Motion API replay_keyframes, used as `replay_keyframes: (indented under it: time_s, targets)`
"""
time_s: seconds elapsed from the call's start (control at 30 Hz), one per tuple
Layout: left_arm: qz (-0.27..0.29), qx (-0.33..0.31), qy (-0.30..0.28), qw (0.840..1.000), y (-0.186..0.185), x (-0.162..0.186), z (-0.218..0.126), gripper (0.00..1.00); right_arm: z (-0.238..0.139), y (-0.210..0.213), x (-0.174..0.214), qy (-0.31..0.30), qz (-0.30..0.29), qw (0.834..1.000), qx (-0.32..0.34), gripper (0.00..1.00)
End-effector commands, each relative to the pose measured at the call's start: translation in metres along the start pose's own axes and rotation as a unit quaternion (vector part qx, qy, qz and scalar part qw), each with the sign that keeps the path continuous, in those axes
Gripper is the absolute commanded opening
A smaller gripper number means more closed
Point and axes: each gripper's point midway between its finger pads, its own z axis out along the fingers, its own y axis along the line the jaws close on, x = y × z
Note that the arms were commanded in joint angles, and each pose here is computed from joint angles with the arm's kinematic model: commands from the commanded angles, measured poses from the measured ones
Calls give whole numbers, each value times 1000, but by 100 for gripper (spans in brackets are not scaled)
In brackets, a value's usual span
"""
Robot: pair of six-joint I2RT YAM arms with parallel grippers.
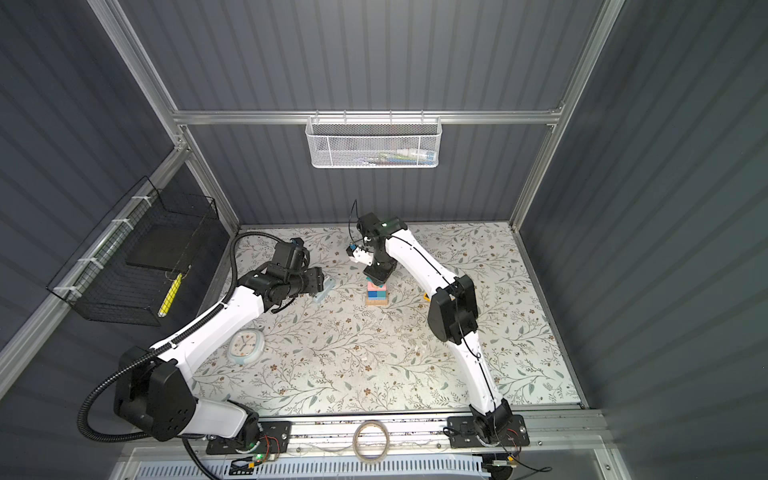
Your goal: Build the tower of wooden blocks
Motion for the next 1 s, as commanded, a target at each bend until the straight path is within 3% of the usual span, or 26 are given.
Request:
replay_keyframes:
  time_s: [0.0, 0.97]
  targets:
    - [6, 4, 3, 1000, -1, -5, -1, 72, -6, 0, -5, -8, 1, 1000, 8, 23]
    - [7, 3, 6, 1000, -1, -4, 1, 72, -12, -4, -7, -16, 3, 1000, 20, 37]
